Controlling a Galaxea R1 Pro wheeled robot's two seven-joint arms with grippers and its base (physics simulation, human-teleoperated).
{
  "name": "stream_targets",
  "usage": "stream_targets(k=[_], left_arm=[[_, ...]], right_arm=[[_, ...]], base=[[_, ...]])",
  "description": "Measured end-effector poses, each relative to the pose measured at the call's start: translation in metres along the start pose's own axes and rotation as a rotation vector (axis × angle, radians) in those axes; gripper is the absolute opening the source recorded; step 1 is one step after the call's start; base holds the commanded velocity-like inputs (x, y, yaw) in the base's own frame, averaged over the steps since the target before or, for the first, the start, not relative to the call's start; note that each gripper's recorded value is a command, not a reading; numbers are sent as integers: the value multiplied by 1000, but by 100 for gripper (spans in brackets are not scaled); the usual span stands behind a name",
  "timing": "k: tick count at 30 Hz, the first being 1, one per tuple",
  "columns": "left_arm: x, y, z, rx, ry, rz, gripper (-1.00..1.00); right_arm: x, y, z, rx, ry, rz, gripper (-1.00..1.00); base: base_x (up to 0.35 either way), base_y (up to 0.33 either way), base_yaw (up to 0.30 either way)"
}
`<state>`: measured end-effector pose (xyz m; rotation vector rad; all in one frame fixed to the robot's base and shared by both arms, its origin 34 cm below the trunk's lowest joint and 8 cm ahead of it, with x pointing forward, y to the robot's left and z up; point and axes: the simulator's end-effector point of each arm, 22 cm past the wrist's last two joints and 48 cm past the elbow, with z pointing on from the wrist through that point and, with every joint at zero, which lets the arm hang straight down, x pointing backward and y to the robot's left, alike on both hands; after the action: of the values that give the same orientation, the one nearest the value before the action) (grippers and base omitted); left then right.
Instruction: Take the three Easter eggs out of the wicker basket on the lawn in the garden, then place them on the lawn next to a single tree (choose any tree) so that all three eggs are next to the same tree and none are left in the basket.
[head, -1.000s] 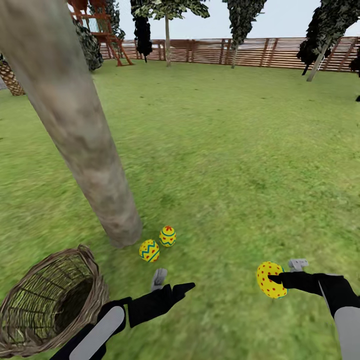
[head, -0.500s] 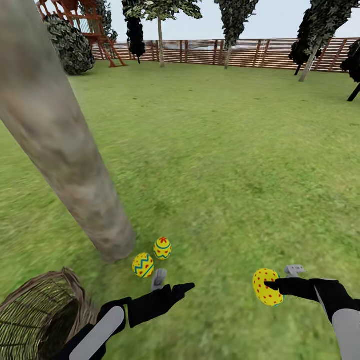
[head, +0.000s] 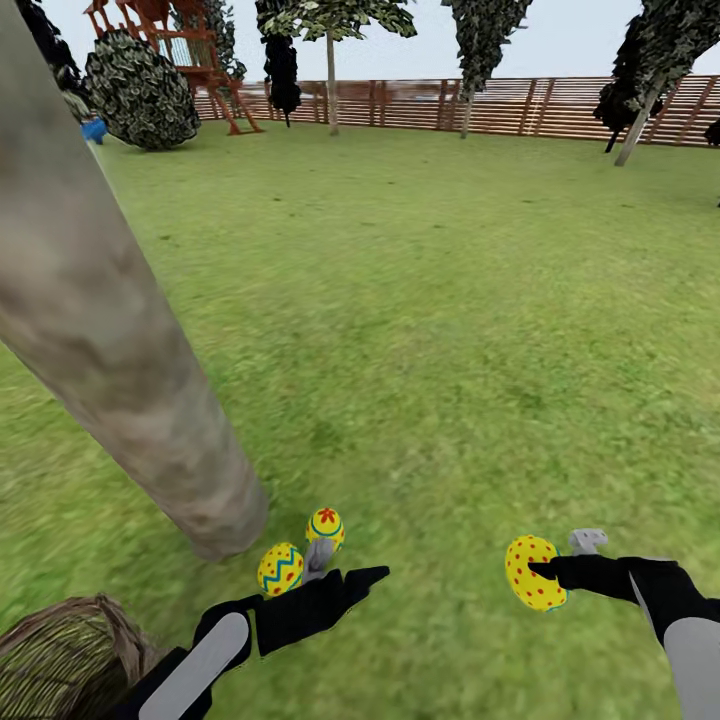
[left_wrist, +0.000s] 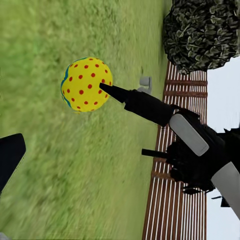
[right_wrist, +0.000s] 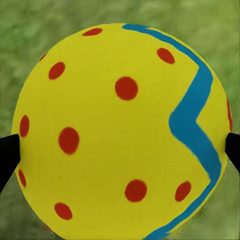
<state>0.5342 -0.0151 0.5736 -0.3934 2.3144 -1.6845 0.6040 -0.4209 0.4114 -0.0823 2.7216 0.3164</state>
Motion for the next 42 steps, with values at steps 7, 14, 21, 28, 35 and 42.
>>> stream_targets(k=[7,14,21,28,35,42], left_arm=[[1,0,1,1,1,-1,100],[4,-7,7,18,3,-7,100],[3,-6,6,14,3,-4,100],[3,-5,5,13,2,-4,100],[3,-6,6,14,1,-3,100],[-1,-4,-1,10,-3,8,100]], right_arm=[[1,1,1,0,1,-1,-100],[1,9,5,-10,2,-1,-100],[1,6,15,64,2,3,-100],[1,7,19,95,2,4,-100],[2,14,23,91,4,3,-100],[4,25,31,97,13,-6,-100]], base=[[144,-113,284],[1,-103,284],[0,-323,284],[0,-323,284],[17,-261,284],[103,-126,284]])
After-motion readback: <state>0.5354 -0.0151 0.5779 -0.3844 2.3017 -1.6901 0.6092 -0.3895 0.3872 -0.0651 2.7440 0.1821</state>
